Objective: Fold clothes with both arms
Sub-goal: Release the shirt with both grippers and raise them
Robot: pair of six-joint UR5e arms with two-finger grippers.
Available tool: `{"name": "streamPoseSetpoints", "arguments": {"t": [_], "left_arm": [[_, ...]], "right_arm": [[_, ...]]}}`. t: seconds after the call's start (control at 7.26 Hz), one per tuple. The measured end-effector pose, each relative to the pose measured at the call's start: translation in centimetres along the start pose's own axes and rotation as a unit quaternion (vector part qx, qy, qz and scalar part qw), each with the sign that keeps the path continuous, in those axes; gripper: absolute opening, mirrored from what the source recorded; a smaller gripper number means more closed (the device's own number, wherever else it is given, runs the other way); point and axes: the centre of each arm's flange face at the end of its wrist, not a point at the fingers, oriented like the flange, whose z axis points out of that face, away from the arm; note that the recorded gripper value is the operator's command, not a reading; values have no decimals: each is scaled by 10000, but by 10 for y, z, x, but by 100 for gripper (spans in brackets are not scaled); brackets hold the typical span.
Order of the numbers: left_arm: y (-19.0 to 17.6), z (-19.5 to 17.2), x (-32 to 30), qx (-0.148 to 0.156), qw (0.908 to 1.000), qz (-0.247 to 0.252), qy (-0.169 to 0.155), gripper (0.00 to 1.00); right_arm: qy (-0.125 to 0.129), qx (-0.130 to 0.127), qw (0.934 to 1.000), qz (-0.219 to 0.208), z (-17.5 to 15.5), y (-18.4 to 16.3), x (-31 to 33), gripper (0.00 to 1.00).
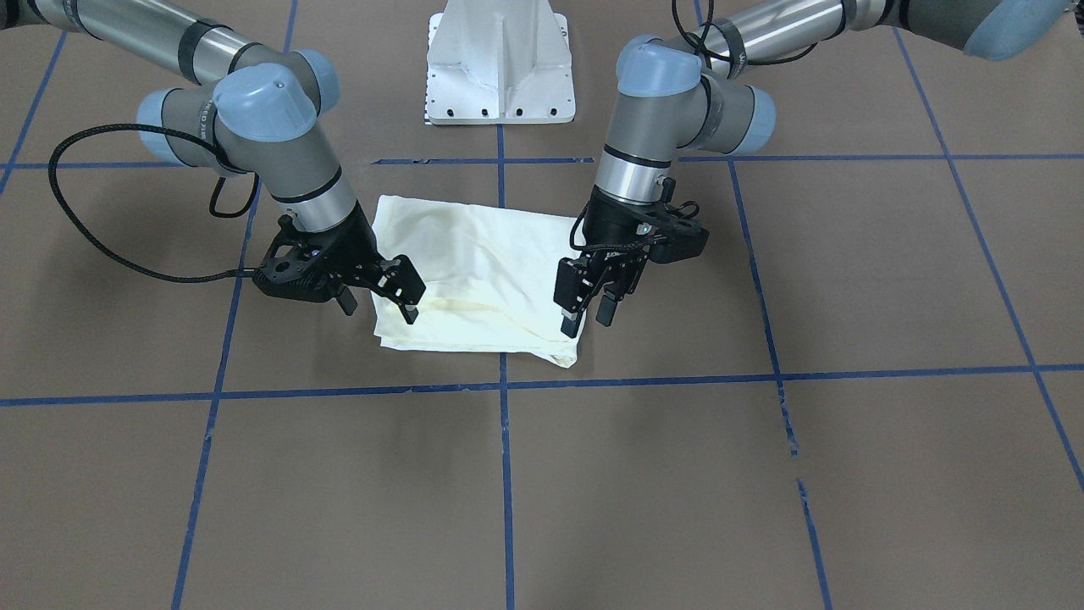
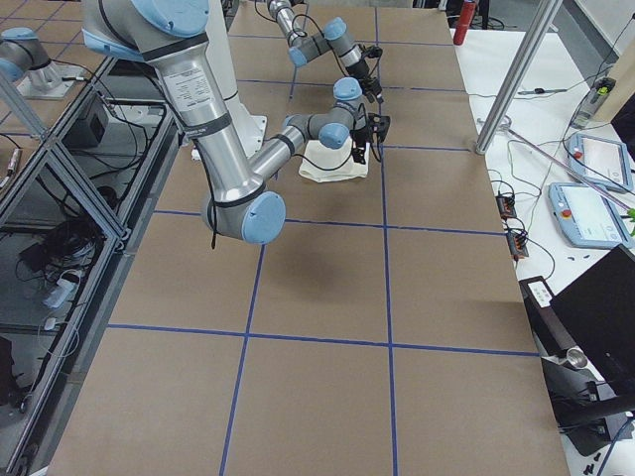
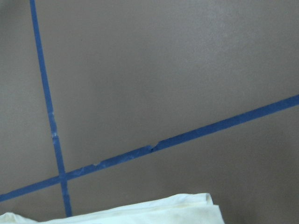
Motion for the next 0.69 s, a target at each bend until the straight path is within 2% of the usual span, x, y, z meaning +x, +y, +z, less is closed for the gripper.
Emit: {"name": "streamPoseSetpoints", "arguments": {"t": [0.14,0.28,0.69], "left_arm": [[-1,-5,-2,-12,10000,1,12,72],[-2,-6,-4,-11,10000,1,14,72],[-3,-5,-6,8,10000,3,-8,72]], "right_arm": [[-94,1,9999,88,5,17,-5,74],[-134,29,9995,298,8,30,-8,66],[-42,145,9962,863,20,41,-1,63]]}}
